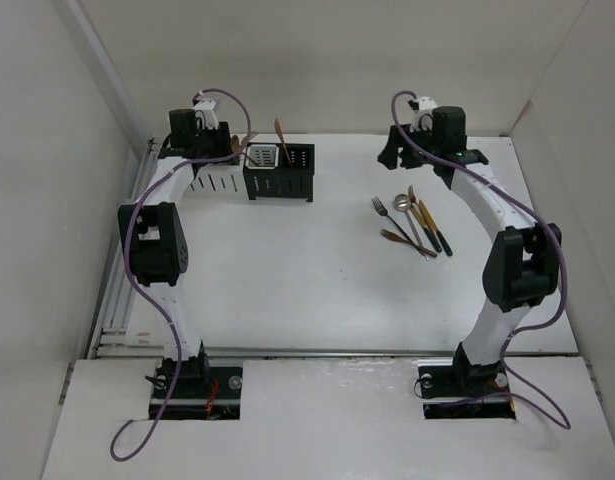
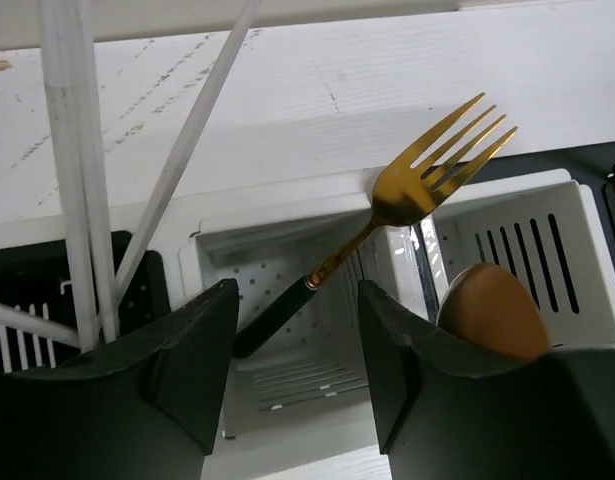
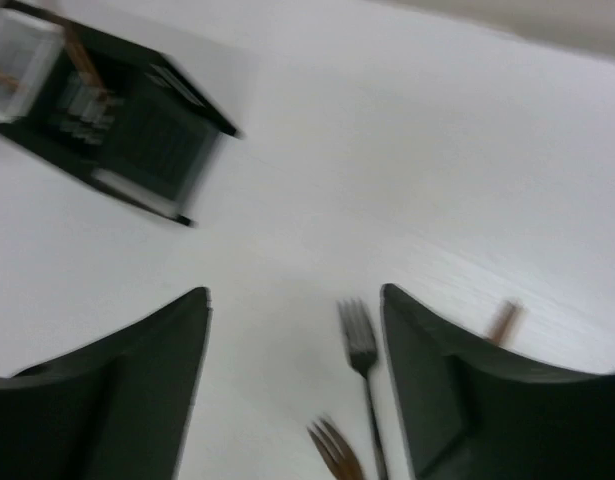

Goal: Sort the eating utensils into containers

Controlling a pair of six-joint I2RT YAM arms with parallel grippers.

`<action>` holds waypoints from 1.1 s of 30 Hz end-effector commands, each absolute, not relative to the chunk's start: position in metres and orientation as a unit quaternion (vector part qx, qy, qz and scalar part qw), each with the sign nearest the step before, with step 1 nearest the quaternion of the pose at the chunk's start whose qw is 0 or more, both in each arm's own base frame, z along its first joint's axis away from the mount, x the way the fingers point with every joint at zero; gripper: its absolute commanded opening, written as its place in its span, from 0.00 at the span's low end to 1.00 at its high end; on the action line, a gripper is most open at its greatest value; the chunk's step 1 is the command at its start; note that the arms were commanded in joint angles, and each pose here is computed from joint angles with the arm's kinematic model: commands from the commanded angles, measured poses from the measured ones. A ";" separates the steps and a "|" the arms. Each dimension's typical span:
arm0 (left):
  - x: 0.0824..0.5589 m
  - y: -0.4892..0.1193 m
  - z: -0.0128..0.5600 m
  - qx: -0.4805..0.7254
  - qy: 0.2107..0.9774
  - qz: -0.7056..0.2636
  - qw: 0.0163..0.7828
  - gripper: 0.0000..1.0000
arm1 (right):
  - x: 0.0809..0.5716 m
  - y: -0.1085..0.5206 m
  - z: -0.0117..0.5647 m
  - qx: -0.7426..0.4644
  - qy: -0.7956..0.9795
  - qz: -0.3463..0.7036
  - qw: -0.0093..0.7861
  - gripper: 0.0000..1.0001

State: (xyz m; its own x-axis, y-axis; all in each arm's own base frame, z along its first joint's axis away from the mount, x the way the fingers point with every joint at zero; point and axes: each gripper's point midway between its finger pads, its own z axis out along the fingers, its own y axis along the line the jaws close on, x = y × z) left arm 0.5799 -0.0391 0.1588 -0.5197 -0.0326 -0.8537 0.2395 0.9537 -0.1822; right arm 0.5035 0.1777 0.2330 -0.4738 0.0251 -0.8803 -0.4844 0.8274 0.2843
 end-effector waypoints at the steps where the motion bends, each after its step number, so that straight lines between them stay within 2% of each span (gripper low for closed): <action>1: 0.571 -0.016 0.211 0.053 0.845 -0.087 0.525 0.49 | 0.476 0.092 0.193 -0.129 0.901 0.087 0.405 0.69; 5: 0.563 -0.010 0.224 0.032 0.849 -0.077 0.522 0.50 | 0.448 0.036 0.155 -0.091 0.935 0.008 0.341 0.38; 8: 0.555 -0.004 0.250 0.018 0.843 -0.063 0.534 0.51 | 0.424 0.000 0.125 -0.055 0.957 -0.013 0.284 0.38; 12: 0.543 0.009 0.273 -0.008 0.844 -0.031 0.536 0.59 | 0.390 -0.027 0.084 -0.027 0.979 -0.047 0.196 0.43; 15: 0.535 0.021 0.293 -0.031 0.839 -0.003 0.544 0.64 | 0.377 -0.039 0.071 -0.009 0.983 -0.060 0.173 0.43; 23: 0.505 0.049 0.325 -0.125 0.826 0.011 0.550 0.65 | 0.372 -0.033 0.048 -0.013 0.987 -0.043 0.153 0.43; 33: 0.499 0.064 0.330 -0.141 0.823 0.040 0.549 0.66 | 0.387 -0.030 0.029 -0.015 0.990 -0.032 0.140 0.42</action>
